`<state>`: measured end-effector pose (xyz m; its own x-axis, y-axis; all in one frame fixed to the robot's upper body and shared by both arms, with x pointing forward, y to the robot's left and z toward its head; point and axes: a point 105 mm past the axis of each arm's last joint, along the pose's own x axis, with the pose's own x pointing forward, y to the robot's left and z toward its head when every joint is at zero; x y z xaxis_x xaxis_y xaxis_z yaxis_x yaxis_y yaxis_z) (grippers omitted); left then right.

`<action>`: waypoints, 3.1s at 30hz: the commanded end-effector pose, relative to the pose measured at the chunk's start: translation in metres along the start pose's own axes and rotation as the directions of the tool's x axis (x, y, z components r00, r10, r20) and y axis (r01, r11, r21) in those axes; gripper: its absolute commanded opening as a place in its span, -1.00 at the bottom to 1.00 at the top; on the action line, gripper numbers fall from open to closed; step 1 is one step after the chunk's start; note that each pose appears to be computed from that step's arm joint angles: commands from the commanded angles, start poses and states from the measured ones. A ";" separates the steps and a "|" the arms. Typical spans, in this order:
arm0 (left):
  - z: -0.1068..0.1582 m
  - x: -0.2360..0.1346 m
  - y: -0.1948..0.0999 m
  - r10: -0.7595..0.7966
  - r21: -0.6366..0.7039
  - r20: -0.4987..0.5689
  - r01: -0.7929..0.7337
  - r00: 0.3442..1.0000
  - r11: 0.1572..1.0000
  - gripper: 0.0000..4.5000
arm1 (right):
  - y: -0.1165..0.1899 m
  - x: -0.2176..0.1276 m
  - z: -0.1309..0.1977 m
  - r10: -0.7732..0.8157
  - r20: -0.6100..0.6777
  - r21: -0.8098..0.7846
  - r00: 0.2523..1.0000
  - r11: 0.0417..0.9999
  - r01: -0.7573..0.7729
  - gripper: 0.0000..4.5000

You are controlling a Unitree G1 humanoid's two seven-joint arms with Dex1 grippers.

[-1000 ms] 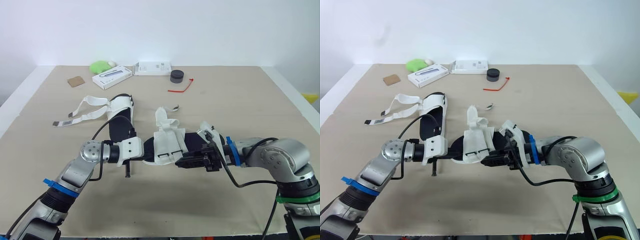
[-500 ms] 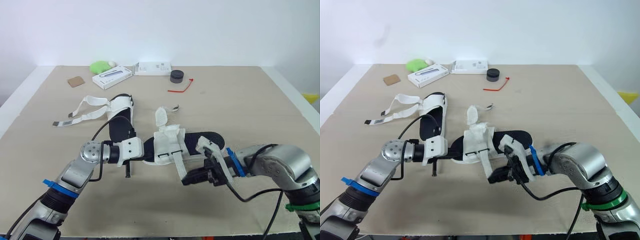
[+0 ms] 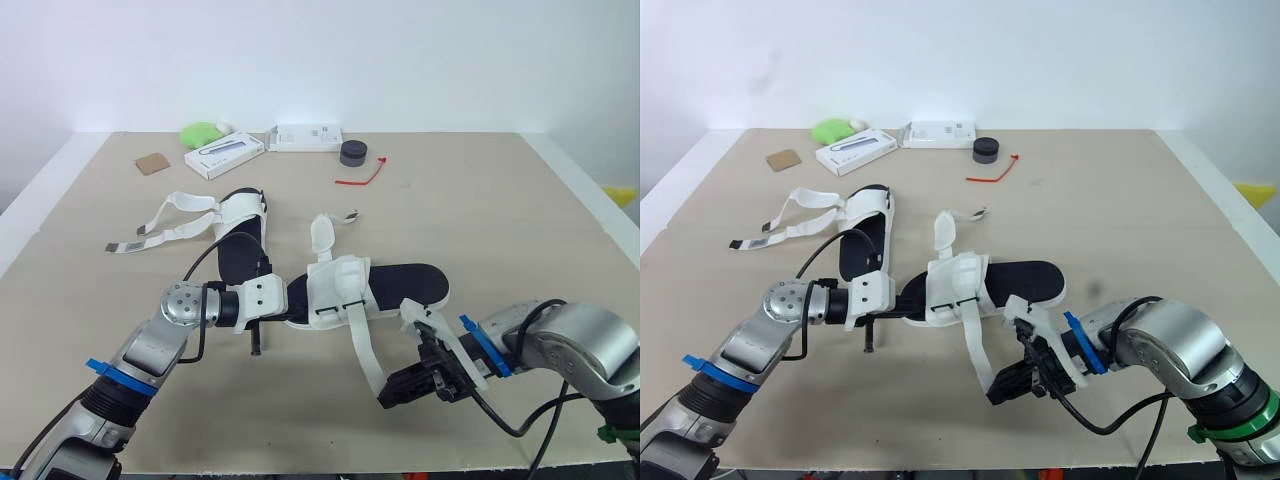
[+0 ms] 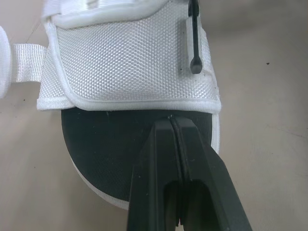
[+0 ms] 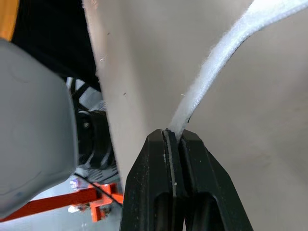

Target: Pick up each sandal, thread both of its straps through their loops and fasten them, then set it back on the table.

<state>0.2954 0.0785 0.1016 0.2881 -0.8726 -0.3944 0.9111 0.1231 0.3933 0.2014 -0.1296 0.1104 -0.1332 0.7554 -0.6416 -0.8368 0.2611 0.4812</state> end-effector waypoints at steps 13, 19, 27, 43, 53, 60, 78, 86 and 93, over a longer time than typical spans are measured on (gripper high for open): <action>-0.030 0.002 -0.010 -0.038 -0.074 -0.105 0.030 0.994 0.997 -1.00 | 0.017 -0.010 0.007 0.064 0.042 -0.034 0.997 0.998 -0.062 0.01; -0.030 0.003 -0.010 -0.039 -0.073 -0.104 0.031 0.994 0.997 -1.00 | 0.011 -0.021 0.009 -0.005 0.053 -0.150 0.999 0.989 0.013 0.98; -0.030 0.002 -0.009 -0.038 -0.067 -0.103 0.032 0.994 0.997 -1.00 | -0.016 -0.045 0.057 -0.197 0.299 -0.911 0.934 0.234 0.341 0.98; -0.030 0.001 -0.010 -0.032 -0.067 -0.106 0.025 0.994 0.997 -1.00 | -0.006 -0.015 0.055 0.027 0.323 -0.751 0.946 -0.601 0.274 0.98; -0.030 0.001 -0.011 -0.032 -0.070 -0.107 0.024 0.994 0.997 -1.00 | -0.011 0.001 0.065 -0.002 0.263 -0.792 0.965 -0.571 0.215 0.98; -0.030 0.000 -0.011 -0.030 -0.076 -0.108 0.022 0.994 0.997 -1.00 | -0.014 0.005 0.062 -0.028 0.217 -0.828 0.976 -0.535 0.169 0.98; -0.031 0.000 -0.011 -0.024 -0.088 -0.106 0.015 0.994 0.996 -1.00 | -0.028 0.012 0.041 -0.049 0.181 -0.884 0.982 -0.446 0.140 -0.98; -0.032 0.000 -0.010 -0.025 -0.090 -0.107 0.015 0.994 0.996 -1.00 | -0.026 0.011 0.042 -0.032 0.224 -0.893 0.974 -0.408 0.192 -0.98; -0.032 0.001 -0.010 -0.027 -0.090 -0.106 0.017 0.994 0.996 -1.00 | -0.002 -0.012 0.078 0.120 0.489 -0.872 0.864 0.055 0.486 -0.98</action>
<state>0.2982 0.0827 0.0967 0.3002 -0.8635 -0.4053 0.9149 0.1404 0.3785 0.2442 -0.0927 0.1396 0.0352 0.9576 -0.2858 -0.5059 -0.2296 -0.8315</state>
